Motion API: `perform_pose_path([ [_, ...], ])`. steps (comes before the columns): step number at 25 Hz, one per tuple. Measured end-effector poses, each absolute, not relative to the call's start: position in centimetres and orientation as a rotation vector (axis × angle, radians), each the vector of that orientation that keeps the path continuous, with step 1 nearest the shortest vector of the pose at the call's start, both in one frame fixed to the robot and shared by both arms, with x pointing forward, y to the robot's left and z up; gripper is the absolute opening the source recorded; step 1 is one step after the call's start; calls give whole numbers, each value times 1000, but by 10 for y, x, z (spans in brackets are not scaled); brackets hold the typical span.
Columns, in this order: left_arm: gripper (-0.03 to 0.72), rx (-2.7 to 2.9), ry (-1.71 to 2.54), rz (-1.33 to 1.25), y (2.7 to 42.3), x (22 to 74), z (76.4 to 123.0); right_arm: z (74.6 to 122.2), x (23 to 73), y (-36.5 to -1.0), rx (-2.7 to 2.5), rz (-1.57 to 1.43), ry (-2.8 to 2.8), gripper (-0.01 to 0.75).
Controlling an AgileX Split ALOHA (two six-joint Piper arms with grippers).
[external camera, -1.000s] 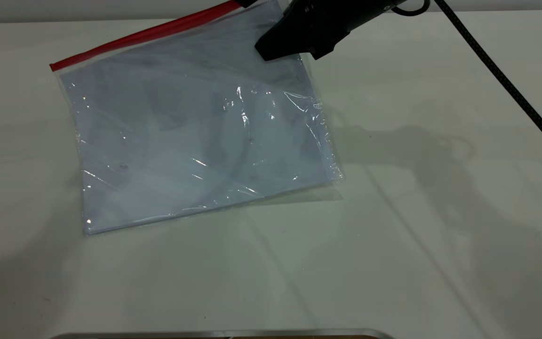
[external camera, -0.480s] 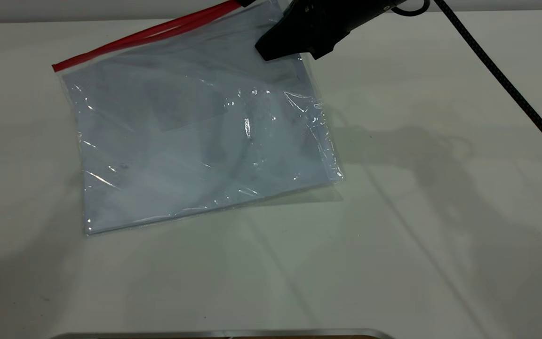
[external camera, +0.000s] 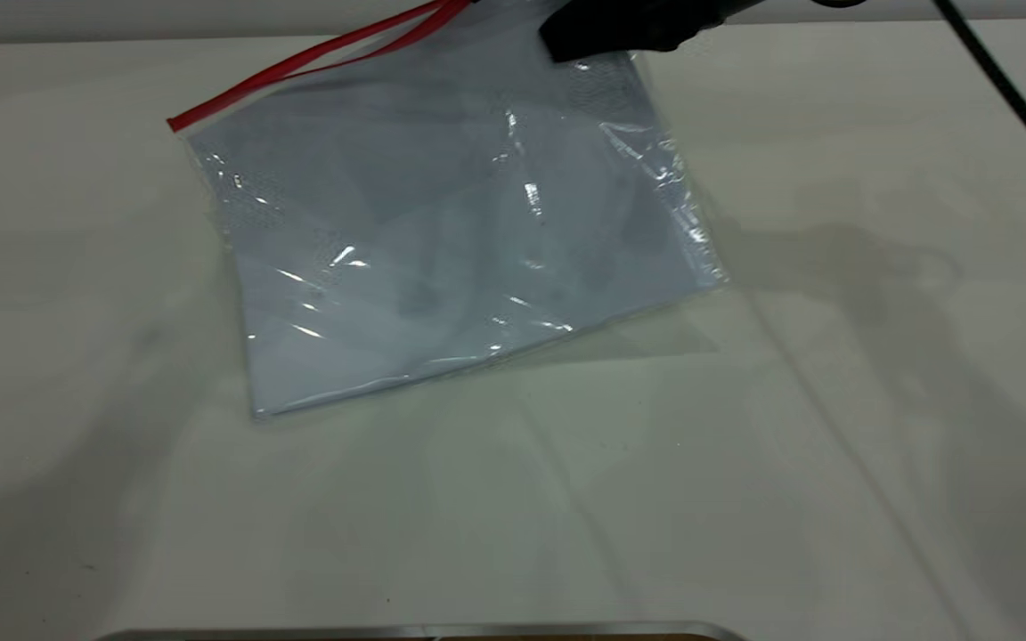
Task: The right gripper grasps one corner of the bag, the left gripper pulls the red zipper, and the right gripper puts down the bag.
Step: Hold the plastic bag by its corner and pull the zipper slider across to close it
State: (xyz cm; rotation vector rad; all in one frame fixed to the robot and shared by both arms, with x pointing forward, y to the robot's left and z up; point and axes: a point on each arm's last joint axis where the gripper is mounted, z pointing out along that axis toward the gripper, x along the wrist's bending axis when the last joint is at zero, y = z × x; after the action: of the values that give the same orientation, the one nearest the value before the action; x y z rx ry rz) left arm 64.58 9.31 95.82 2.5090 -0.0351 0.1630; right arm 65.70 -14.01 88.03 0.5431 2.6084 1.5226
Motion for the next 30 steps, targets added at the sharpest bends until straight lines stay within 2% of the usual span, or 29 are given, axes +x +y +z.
perform_pose_path([
  [18, 60, 2716, 50, 181, 110, 649, 949, 886, 670, -193, 688, 1575, 2528, 34],
  [30, 61, 2903, 103, 100, 126, 643, 943, 885, 683, -255, 921, 1511, 2411, 34],
])
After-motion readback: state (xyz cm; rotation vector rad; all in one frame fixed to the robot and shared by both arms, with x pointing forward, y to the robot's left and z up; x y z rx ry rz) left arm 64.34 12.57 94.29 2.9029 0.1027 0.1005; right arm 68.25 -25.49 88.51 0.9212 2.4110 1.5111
